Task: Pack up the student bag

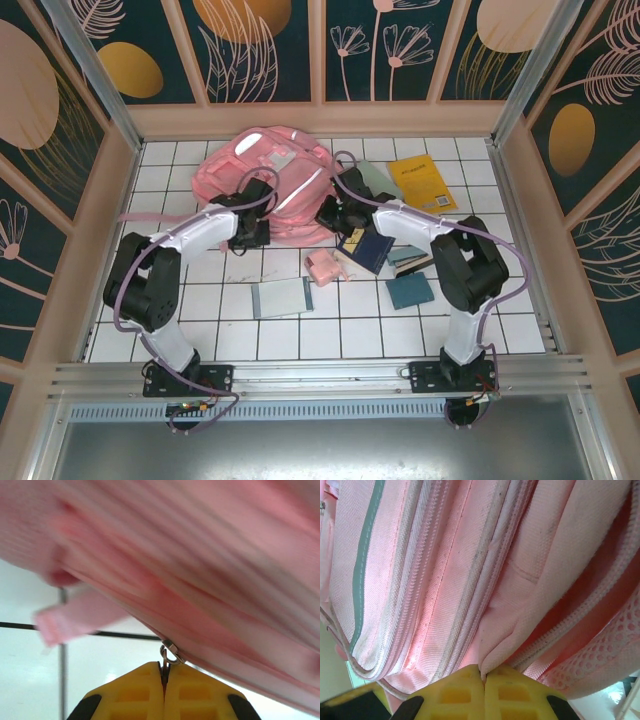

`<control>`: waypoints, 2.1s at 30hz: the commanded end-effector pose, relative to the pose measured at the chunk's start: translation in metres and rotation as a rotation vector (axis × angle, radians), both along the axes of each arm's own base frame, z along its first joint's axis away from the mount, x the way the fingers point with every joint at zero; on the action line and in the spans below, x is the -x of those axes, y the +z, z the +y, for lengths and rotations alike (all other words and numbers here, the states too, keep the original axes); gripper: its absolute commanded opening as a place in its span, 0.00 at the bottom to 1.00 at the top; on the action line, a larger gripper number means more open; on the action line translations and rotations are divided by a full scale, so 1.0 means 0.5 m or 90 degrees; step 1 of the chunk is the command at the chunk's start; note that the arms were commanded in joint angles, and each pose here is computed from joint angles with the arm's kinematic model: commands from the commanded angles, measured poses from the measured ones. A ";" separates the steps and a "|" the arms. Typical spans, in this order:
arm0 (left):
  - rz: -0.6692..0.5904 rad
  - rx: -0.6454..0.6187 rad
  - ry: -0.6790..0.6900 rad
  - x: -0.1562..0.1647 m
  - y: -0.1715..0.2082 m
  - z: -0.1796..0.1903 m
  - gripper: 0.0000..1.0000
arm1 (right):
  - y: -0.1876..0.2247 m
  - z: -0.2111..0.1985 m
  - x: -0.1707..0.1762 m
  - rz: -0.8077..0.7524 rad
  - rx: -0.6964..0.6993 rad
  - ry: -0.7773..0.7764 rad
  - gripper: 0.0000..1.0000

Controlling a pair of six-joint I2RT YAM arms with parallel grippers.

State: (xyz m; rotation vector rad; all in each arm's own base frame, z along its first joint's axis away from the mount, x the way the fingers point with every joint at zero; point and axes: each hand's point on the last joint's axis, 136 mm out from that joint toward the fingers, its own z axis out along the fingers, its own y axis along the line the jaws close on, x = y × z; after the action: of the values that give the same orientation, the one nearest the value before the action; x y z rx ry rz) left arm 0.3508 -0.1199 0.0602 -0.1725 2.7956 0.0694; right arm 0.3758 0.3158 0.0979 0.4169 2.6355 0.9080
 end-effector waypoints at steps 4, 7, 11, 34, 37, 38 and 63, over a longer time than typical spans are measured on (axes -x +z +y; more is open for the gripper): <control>0.005 -0.131 0.113 -0.034 0.010 0.172 0.00 | 0.037 -0.038 -0.022 -0.052 0.008 -0.007 0.00; -0.003 -0.119 0.162 -0.062 0.016 0.215 0.00 | 0.045 -0.034 -0.021 -0.058 0.003 0.004 0.00; -0.012 -0.116 0.187 -0.046 0.041 0.227 0.00 | 0.053 -0.024 -0.035 -0.073 0.006 0.027 0.00; -0.013 0.103 0.212 0.117 0.042 0.153 0.34 | 0.046 0.125 -0.162 -0.135 -0.017 0.177 0.27; -0.025 0.128 0.197 0.104 0.054 0.138 0.54 | 0.062 0.098 -0.156 -0.150 0.007 0.163 0.52; -0.033 0.144 0.191 0.099 0.062 0.130 0.57 | 0.070 0.083 -0.152 -0.154 0.014 0.155 0.55; -0.109 0.419 -0.173 -0.044 0.140 -0.417 0.51 | -0.046 -0.269 0.094 -0.044 0.059 -0.118 0.57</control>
State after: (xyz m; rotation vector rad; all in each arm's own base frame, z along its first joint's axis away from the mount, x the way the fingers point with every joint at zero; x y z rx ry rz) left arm 0.3700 -0.3073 0.1353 -0.0299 2.5378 -0.8476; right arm 0.3240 0.1779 0.0661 0.5302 2.5798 0.6495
